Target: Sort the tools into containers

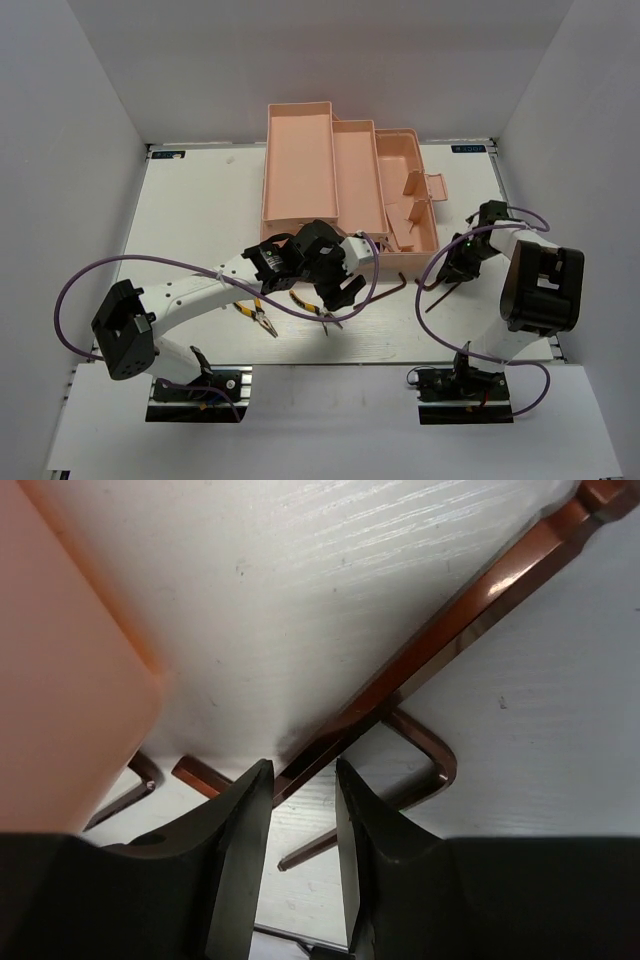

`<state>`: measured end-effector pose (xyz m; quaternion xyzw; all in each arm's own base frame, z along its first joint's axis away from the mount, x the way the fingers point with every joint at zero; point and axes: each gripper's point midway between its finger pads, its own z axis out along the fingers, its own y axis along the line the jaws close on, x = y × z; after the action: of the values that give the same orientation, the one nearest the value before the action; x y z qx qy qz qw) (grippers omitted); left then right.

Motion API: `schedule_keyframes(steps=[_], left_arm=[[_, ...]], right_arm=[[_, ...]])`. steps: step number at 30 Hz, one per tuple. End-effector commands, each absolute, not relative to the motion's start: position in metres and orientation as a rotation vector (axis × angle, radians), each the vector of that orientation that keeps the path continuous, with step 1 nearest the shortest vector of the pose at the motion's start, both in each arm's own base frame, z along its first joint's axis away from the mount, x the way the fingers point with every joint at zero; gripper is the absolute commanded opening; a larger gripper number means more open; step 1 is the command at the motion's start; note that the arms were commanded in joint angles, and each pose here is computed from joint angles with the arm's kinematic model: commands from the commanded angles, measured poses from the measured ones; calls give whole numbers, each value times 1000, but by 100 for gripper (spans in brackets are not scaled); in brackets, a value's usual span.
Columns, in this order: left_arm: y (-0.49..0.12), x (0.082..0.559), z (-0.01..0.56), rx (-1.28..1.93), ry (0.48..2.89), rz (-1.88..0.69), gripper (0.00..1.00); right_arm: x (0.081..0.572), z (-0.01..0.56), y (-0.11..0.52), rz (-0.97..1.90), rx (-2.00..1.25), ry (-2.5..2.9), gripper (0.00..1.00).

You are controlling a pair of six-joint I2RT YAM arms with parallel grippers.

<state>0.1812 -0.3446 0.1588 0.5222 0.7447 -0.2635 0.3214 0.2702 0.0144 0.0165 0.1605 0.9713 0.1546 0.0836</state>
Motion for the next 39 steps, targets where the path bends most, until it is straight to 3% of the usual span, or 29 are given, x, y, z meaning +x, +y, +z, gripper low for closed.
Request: schedule_keyframes(steps=[1, 8, 14, 21, 24, 32, 39], left_arm=[[-346, 181, 166, 1374, 1920, -698, 83], [-346, 181, 166, 1374, 1920, -698, 83], [-344, 181, 165, 1373, 1931, -685, 83], [-344, 181, 165, 1373, 1931, -685, 83], [-344, 181, 165, 1373, 1931, -685, 83], [-343, 183, 164, 1369, 1932, -674, 83], [-343, 184, 161, 1368, 1943, -661, 83]], right_arm=[[282, 17, 4, 325, 518, 2878, 38], [291, 17, 1, 210, 513, 2820, 38], [294, 12, -27, -81, 560, 2812, 35], [297, 10, -37, -164, 578, 2795, 34], [295, 6, -32, -131, 566, 2826, 31], [294, -3, -13, 7, 542, 2885, 2], [303, 13, 4, 185, 536, 2855, 0]])
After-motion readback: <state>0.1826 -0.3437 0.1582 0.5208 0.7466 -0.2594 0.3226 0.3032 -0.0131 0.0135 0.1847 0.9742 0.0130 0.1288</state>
